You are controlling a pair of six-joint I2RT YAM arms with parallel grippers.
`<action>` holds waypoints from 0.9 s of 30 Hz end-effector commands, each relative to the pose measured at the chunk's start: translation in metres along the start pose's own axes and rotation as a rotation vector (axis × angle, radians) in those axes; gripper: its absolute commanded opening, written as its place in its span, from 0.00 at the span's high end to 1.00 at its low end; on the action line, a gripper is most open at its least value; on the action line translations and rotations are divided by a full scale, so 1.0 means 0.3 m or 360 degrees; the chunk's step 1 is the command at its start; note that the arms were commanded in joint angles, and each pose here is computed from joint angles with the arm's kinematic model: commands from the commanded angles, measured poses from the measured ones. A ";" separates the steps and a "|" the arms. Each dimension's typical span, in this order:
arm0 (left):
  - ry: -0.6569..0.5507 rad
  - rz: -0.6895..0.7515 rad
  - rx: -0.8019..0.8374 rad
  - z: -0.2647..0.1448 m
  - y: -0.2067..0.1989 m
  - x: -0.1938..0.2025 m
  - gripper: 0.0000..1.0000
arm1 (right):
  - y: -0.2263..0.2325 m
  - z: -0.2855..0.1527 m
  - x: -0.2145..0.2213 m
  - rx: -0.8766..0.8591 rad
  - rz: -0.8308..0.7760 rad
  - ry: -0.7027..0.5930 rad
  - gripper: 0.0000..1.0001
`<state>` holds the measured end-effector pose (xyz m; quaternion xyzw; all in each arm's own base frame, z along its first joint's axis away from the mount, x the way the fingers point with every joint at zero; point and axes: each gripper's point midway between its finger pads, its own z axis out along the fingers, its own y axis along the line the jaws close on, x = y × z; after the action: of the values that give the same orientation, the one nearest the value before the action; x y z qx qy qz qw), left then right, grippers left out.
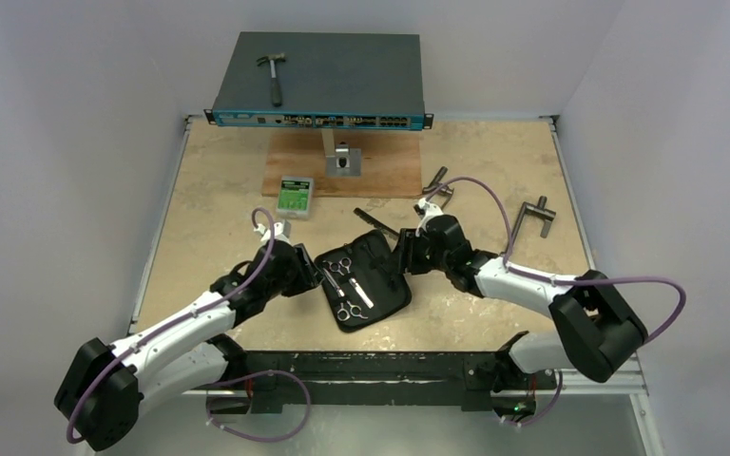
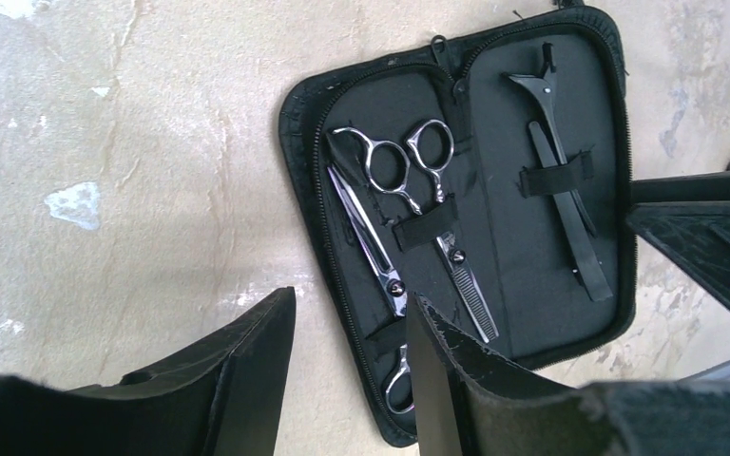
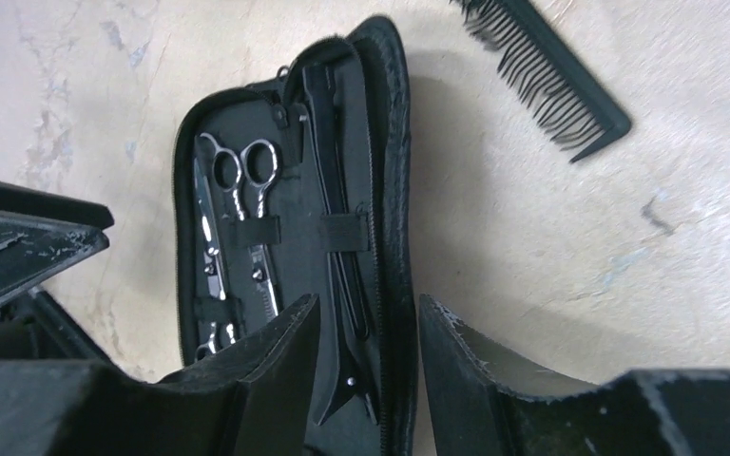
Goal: Sort the hair-cutting tools
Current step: Move the hairdressing tool bag to the center of the board.
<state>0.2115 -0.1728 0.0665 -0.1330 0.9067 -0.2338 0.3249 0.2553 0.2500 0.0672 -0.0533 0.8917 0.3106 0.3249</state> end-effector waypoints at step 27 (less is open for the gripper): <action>-0.0142 -0.0079 0.0011 -0.118 0.086 0.002 0.55 | 0.151 0.025 0.154 -0.0159 -0.0099 0.0156 0.39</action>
<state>0.1827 -0.1447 0.0796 -0.1532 0.8883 -0.2506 0.3530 0.2042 0.3158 0.0404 -0.1104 0.8818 0.3823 0.2534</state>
